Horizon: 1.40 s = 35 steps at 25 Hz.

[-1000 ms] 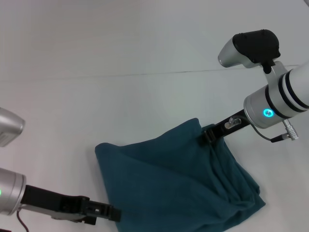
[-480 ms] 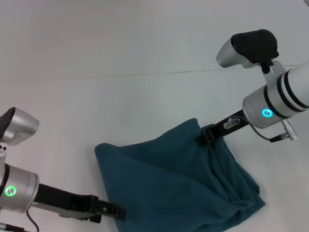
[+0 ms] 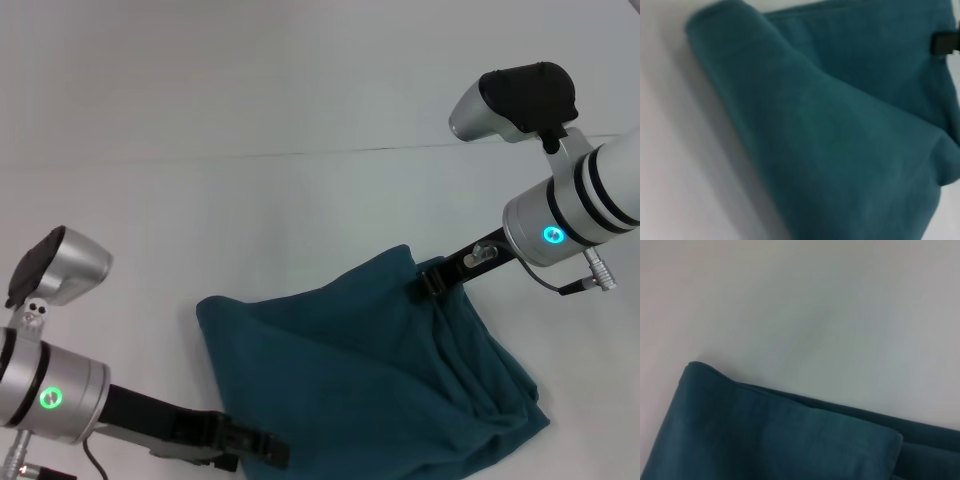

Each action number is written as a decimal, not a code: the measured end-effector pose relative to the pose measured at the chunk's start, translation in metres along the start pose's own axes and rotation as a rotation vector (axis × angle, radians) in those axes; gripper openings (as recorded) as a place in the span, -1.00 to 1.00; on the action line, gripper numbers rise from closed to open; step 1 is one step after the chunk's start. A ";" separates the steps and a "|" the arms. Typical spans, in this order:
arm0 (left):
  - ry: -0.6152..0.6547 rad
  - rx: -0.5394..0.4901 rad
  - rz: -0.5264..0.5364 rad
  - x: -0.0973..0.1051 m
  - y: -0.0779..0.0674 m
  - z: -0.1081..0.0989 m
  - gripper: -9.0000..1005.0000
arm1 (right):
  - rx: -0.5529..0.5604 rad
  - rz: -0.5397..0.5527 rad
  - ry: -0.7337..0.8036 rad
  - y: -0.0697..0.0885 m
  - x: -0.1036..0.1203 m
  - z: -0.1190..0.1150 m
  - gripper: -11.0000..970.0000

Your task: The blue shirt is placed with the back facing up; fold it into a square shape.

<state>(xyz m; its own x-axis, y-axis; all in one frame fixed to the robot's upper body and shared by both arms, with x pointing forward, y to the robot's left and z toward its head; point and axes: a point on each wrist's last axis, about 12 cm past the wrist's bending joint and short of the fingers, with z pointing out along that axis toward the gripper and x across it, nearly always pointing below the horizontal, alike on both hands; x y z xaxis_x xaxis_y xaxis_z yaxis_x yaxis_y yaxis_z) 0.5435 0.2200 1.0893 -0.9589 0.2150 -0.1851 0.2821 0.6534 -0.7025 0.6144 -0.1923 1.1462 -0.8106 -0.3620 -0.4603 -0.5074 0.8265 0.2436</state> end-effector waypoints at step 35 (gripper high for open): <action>0.023 -0.032 0.053 -0.004 -0.004 0.021 -0.13 | -0.003 -0.011 0.003 0.001 0.000 0.001 -0.80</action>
<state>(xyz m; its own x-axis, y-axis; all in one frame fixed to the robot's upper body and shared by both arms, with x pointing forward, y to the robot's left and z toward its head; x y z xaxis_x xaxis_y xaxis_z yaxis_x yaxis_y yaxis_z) 0.5455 0.2013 1.0787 -0.9417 0.2664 -0.2057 0.3339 0.6634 -0.6696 0.6142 -0.1911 1.1453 -0.8060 -0.3724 -0.4602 -0.5170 0.8214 0.2409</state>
